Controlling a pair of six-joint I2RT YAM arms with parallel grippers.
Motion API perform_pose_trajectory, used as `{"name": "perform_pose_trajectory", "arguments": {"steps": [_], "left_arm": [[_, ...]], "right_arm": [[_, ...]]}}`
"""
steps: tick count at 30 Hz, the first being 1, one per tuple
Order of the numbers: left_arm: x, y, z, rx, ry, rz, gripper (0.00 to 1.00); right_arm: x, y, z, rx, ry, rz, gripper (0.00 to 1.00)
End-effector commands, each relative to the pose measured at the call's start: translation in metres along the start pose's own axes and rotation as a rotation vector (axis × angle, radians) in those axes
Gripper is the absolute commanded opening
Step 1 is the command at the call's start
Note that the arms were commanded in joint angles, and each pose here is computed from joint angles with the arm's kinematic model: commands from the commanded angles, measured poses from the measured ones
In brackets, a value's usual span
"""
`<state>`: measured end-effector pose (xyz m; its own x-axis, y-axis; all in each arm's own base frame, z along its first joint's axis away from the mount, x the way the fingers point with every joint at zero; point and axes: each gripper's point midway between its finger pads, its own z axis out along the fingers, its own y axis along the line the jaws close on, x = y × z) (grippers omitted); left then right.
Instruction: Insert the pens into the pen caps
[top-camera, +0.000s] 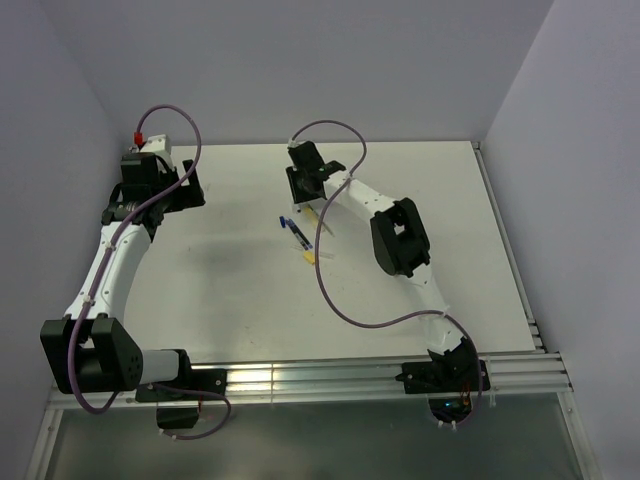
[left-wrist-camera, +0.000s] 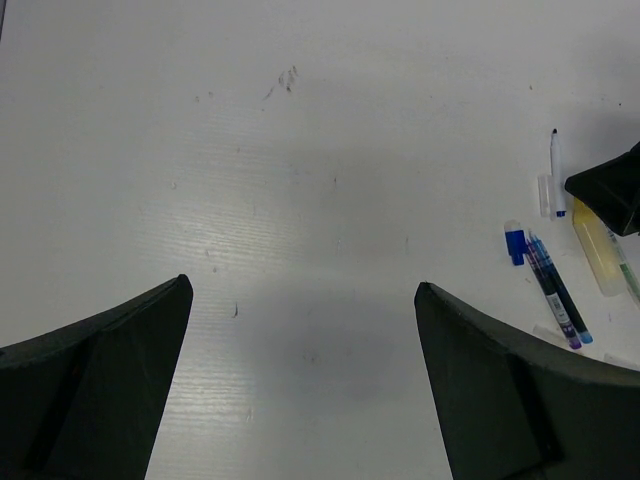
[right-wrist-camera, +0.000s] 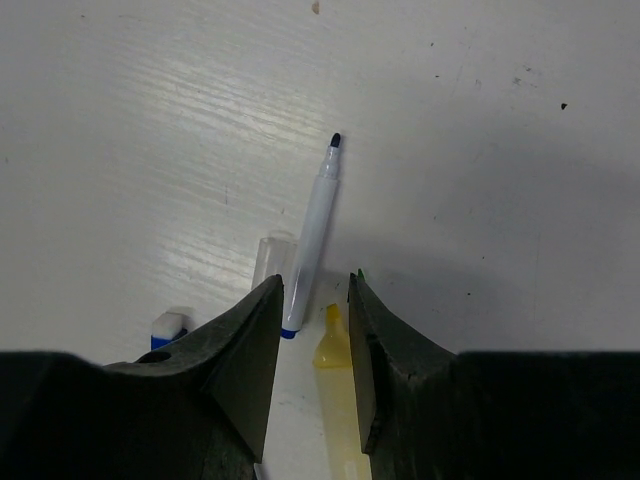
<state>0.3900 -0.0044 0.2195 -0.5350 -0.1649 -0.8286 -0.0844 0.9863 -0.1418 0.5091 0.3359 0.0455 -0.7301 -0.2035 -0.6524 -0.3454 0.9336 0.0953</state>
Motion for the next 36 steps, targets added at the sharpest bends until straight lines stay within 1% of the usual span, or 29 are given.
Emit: {"name": "perform_pose_trajectory", "arguments": {"steps": [1,10,20,25,32,36], "left_arm": [[-0.012,-0.001,0.001,-0.004,-0.040,-0.015,0.99],[-0.011,-0.001,0.007,-0.005,-0.026,-0.017,0.99],[-0.011,0.005,0.008,-0.042,-0.024,-0.014,1.00],[-0.009,0.005,0.009,-0.041,-0.021,-0.016,1.00],[-0.008,0.005,0.009,-0.040,-0.019,-0.014,1.00],[-0.006,0.005,0.010,-0.036,-0.016,-0.014,1.00]], "right_arm": [[-0.024,0.009,-0.002,-0.006,-0.072,0.011,0.40],[-0.021,0.011,0.000,-0.016,-0.064,0.008,0.36],[0.012,0.017,0.011,-0.012,0.022,0.015,0.33],[0.013,0.011,0.011,0.036,0.016,0.012,0.33],[0.015,0.010,0.009,0.042,0.023,0.023,0.32],[0.014,0.009,0.009,0.034,0.023,0.027,0.33]]}}
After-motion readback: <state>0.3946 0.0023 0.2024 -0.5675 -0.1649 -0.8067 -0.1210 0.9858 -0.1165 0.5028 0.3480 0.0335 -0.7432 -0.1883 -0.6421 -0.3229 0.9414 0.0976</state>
